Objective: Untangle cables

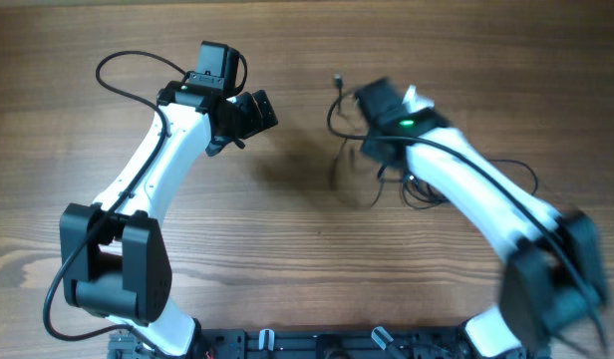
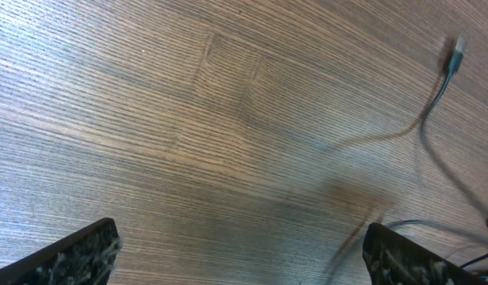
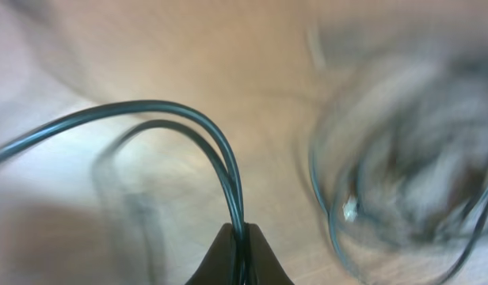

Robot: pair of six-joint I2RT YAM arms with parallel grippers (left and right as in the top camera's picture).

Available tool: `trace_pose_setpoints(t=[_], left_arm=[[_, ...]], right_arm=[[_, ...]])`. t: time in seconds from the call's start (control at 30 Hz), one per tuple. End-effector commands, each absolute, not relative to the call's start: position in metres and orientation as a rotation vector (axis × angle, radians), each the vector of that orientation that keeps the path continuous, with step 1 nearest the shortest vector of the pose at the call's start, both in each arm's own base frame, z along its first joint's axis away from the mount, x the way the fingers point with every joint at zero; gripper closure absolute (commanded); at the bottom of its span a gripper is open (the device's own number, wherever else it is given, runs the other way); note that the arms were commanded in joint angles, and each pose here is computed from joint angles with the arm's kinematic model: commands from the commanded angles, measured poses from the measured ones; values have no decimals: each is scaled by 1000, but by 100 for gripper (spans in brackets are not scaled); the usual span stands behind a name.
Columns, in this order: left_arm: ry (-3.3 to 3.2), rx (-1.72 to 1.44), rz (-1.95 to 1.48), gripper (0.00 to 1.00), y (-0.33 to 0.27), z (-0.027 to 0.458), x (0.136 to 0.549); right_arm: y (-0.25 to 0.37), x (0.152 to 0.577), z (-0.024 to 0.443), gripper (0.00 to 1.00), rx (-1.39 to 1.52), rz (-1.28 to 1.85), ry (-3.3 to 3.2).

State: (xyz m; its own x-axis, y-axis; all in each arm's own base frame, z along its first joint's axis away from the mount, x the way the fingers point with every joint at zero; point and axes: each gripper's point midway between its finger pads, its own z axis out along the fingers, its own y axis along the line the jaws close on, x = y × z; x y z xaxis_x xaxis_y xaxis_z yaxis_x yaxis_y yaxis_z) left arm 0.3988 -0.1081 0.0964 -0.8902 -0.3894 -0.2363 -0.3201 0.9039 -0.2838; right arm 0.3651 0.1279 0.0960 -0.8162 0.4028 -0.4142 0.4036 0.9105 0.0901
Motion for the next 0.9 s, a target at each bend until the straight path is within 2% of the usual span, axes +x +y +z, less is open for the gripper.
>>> trace_pose_setpoints(t=[0.0,0.1,0.2,0.33,0.43,0.5,0.63,0.8,0.87], left_arm=[[2780,-498,-326,0,-107,96,401],[2780,-498,-326,0,-107,96,401],[2780,-498,-326,0,-107,96,401],[2780,-498,-326,0,-107,96,401],[2780,-498,-326,0,-107,96,401],[2780,-498,-326,0,-107,96,401],[2780,-498,-326,0,-107,96,401],[2780,-498,-326,0,-107,96,401],[2780,-498,-326,0,-107,96,401]], right_arm=[[96,397,221,96,318,45,2333],[49,402,276,96,402,59,2154],[-15,402,307,96,470,-55,2035],[-129,389,311,96,700,-257,1949],[-241,357,303,96,969,-426,1829],[-293,333,290,96,1097,-498,1789],[-371,296,226,95,1309,-541,1809],[-405,273,123,96,1484,-397,1956],[-408,270,99,96,1517,-331,1986]])
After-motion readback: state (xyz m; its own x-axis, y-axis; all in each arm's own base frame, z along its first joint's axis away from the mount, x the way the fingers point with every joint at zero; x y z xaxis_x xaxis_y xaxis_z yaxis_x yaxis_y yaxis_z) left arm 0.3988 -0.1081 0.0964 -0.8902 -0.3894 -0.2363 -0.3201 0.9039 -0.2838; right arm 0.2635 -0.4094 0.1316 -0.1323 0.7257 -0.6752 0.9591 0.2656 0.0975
